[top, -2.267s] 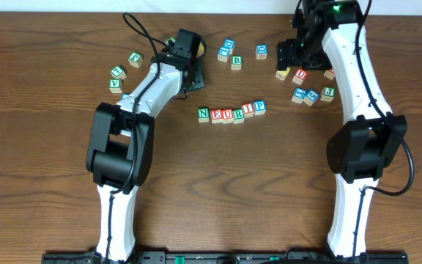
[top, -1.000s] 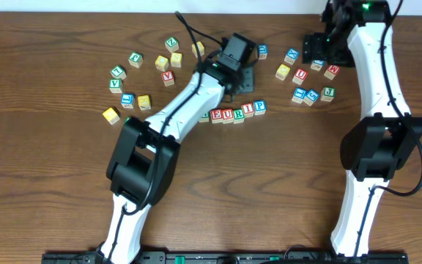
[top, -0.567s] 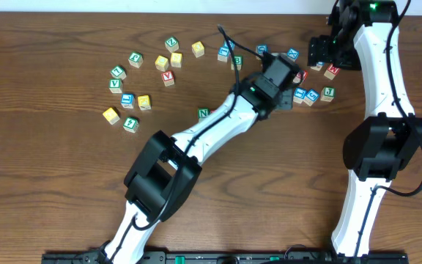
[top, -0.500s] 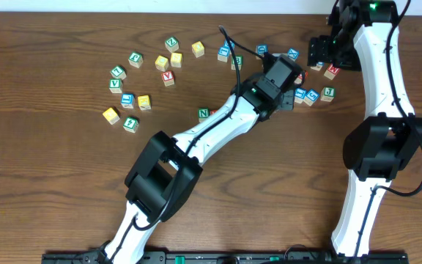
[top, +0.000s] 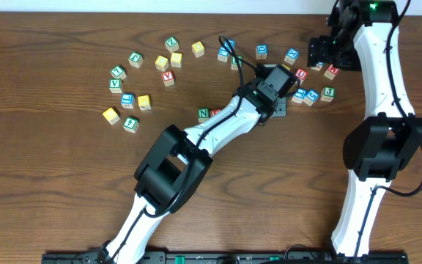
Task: Spell out NEURIPS
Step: 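Lower the yellow S block right of the blue P block and release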
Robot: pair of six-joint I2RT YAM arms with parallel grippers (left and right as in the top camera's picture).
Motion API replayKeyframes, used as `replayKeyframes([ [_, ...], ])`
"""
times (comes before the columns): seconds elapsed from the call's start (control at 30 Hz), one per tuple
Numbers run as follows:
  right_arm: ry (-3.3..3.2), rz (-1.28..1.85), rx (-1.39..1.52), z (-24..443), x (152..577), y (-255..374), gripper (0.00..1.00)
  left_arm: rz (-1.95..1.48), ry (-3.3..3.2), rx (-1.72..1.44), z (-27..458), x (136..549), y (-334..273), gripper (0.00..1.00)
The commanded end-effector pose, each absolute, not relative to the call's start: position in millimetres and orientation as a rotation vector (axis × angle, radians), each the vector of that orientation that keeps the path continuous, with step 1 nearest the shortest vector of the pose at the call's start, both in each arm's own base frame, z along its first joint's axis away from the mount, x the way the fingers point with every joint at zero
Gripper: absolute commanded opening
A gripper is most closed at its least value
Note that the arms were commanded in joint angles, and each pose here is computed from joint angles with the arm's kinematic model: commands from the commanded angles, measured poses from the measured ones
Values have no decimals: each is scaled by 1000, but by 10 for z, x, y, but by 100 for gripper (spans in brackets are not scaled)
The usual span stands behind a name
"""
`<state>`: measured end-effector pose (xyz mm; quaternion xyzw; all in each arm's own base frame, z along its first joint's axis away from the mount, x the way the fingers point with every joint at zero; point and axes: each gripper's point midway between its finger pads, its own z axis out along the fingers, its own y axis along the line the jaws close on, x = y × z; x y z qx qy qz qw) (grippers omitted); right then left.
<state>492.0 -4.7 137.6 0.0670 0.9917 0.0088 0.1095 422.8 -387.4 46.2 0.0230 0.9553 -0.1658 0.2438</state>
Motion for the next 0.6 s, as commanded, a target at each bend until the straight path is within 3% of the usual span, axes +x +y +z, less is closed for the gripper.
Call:
replayKeyframes([
  [0.0, 2897, 32, 200, 1442, 4945, -85, 88, -420, 2613, 23, 425, 4271, -3828, 31],
  [0.57, 2897, 32, 197, 1442, 4946, -75, 89, -290, 2727, -98, 252, 4135, -3507, 31],
])
